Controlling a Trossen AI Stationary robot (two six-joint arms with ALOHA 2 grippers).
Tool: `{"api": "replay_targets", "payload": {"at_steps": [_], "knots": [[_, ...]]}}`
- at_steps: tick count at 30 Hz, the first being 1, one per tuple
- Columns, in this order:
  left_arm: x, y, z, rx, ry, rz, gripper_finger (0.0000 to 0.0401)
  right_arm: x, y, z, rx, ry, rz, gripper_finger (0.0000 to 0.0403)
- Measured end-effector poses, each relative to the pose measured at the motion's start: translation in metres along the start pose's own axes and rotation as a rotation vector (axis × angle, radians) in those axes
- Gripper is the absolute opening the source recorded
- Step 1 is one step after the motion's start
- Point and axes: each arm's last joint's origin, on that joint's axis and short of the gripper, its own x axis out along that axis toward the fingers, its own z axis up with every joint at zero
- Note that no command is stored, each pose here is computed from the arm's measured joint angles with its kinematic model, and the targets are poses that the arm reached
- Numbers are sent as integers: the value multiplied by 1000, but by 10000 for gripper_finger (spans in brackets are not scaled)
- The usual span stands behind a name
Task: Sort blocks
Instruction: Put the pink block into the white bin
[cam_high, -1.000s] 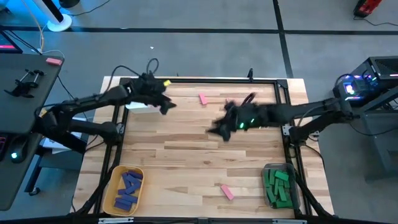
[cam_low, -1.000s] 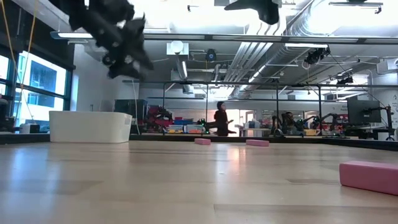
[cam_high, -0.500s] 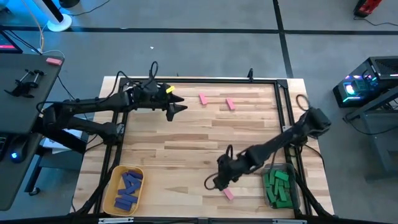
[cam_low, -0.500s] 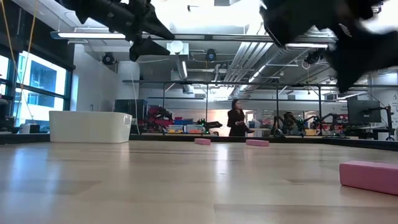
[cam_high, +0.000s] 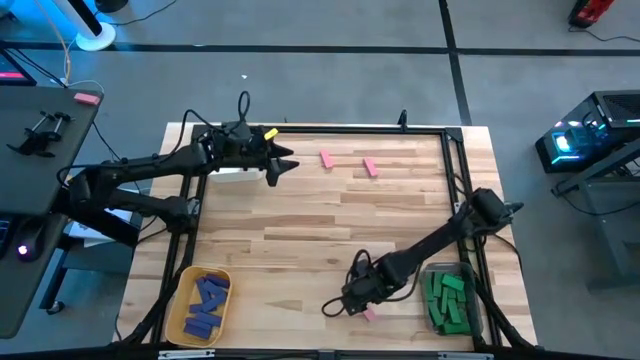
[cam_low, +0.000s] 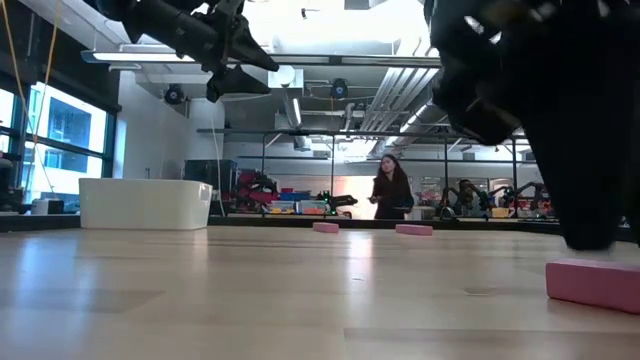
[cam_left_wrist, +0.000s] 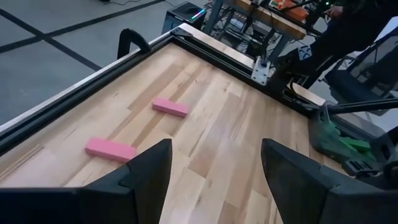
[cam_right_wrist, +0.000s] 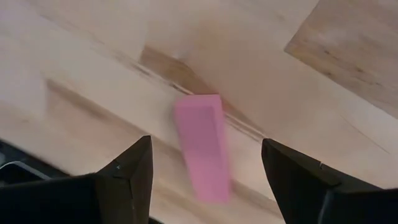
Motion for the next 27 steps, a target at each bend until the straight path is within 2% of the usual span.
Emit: {"api": "replay_targets", "payload": {"at_steps": [9, 12, 15, 20, 21, 25, 27], "knots": [[0, 0, -1, -24, 6, -1, 230, 23, -3, 3, 41, 26, -77, 231], [0, 0, 0, -26, -2, -3, 230, 25, -8, 3, 52, 20, -126, 218], [-2, -1, 3, -21, -30, -12, 230, 24, -12, 3, 44, 16, -170, 166], [-10, -6, 16, -2, -149, -48, 230, 24, -15, 7, -40, 11, -196, 26], [-13, -8, 19, 11, -183, -58, 230, 22, -14, 9, -62, 5, -197, 17], [-36, -16, 34, 134, -318, -81, 230, 13, -8, 29, -167, 38, -188, 24], [-51, -20, 43, 204, -378, -83, 230, 4, -4, 44, -242, -2, -204, 13]]}}
